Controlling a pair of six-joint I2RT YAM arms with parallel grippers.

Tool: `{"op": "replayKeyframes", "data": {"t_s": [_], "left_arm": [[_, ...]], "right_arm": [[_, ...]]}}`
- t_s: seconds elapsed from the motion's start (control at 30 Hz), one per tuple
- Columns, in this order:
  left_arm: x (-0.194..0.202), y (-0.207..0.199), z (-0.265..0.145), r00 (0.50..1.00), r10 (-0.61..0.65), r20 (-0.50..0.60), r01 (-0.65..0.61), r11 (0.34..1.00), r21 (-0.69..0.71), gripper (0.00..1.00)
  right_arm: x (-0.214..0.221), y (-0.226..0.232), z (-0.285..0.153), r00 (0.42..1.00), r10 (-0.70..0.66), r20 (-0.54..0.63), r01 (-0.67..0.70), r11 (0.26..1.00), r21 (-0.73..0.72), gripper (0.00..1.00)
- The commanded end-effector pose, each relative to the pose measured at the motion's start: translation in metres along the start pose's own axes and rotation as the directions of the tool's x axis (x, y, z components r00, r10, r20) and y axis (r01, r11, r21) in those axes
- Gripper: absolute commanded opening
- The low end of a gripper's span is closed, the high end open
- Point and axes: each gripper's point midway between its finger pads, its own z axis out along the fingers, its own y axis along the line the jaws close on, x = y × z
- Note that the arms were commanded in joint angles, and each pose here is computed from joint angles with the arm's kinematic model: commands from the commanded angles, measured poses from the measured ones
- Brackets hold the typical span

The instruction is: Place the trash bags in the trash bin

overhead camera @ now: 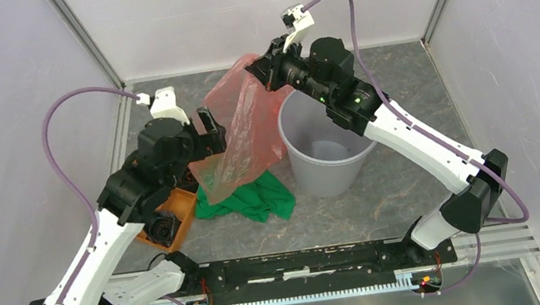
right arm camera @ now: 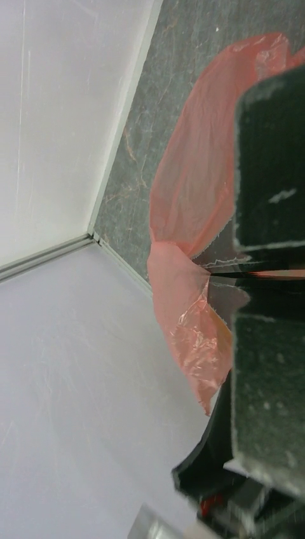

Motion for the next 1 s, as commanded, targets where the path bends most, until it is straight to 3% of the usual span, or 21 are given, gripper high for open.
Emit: {"op": "replayKeyframes", "data": {"t_s": [0.0,0.23,0.4,0.53,0.67,0.73,0.77,0.8,0.9,0.97], "left_arm": [[0.018,0.027,-0.012,0.99,-0.14,0.009,0.14,0.985,-0.103,1.0],[0.049,0.066,-0.036,0.968,-0.249,0.043,0.253,0.949,-0.189,1.0],[0.064,0.073,-0.025,0.921,-0.382,0.077,0.389,0.887,-0.25,1.0],[0.069,0.048,0.0,0.869,-0.488,0.085,0.496,0.856,-0.148,1.0],[0.057,0.036,0.01,0.87,-0.486,0.08,0.492,0.86,-0.137,0.97],[0.038,0.038,0.007,0.888,-0.445,0.119,0.458,0.879,-0.135,0.69],[0.022,0.04,0.001,0.89,-0.427,0.157,0.447,0.885,-0.129,0.42],[0.003,0.04,-0.006,0.895,-0.403,0.192,0.428,0.897,-0.109,0.26],[-0.064,0.016,-0.034,0.88,-0.373,0.293,0.375,0.926,0.053,0.03],[-0.106,-0.007,-0.057,0.871,-0.363,0.331,0.321,0.931,0.175,0.02]], "right_arm": [[-0.034,0.015,-0.01,0.997,0.003,0.084,0.002,0.998,-0.063,0.02],[-0.046,0.017,-0.004,0.997,-0.031,0.072,0.038,0.995,-0.091,0.05],[-0.051,0.027,-0.003,0.997,-0.045,0.063,0.053,0.989,-0.135,0.05],[-0.049,0.031,-0.004,0.998,-0.028,0.062,0.038,0.986,-0.162,0.05],[-0.047,0.036,-0.006,0.998,-0.039,0.051,0.048,0.98,-0.192,0.05],[-0.048,0.039,-0.009,0.997,-0.058,0.046,0.066,0.976,-0.208,0.05],[-0.048,0.042,-0.011,0.996,-0.078,0.043,0.085,0.971,-0.221,0.05],[-0.053,0.046,-0.014,0.994,-0.102,0.042,0.109,0.966,-0.236,0.05],[-0.068,0.052,-0.024,0.982,-0.182,0.044,0.188,0.951,-0.247,0.04],[-0.083,0.057,-0.037,0.972,-0.224,0.07,0.235,0.94,-0.246,0.04]]}}
